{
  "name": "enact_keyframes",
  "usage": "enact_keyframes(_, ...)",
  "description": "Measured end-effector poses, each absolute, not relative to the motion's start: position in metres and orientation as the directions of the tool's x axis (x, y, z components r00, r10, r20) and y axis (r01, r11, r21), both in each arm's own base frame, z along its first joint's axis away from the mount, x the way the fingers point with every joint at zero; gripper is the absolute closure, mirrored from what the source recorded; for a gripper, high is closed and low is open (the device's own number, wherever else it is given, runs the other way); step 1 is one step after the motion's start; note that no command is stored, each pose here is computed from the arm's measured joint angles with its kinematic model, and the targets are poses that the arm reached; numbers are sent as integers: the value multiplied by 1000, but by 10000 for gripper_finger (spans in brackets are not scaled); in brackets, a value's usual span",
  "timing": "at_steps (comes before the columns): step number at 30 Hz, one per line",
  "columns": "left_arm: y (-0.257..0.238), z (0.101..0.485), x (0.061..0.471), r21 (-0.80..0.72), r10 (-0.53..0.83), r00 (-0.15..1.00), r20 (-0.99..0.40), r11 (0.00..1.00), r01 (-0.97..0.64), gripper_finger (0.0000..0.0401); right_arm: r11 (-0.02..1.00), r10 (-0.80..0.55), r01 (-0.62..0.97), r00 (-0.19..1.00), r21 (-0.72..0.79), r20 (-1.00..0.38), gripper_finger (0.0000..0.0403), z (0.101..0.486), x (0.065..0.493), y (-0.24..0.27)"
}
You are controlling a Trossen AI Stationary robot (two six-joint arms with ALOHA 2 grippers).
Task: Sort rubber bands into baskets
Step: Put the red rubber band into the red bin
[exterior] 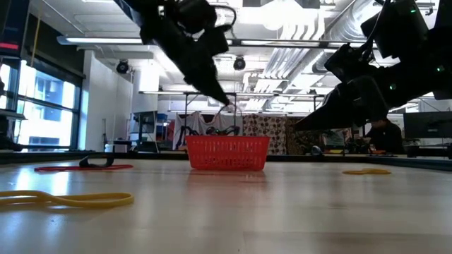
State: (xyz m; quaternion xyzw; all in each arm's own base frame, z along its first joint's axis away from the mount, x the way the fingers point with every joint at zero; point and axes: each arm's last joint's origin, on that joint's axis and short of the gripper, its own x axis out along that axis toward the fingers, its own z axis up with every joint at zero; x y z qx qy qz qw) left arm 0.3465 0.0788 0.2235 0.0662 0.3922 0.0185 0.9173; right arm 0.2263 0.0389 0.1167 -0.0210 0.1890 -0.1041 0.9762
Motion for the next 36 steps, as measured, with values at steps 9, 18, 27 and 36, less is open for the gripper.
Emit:
enact_keyframes(9,84,187,356,99,52,617,-786,994,42,401,977,-211,196,907,-79,-364,403,117,226,39)
enact_keyframes(18,86,170,359,85,33,574,-818,994,64,401,977,-211,195,906,-81,-366,403,117,226,39)
enact_keyframes(27,87,152,362,80,38,536,-844,995,55,401,977,-214,199,906,-78,-366,403,117,226,39)
enact_keyframes(36,86,161,368,90,47,543,-839,994,53,393,977,-215,198,904,-82,-369,403,116,226,39)
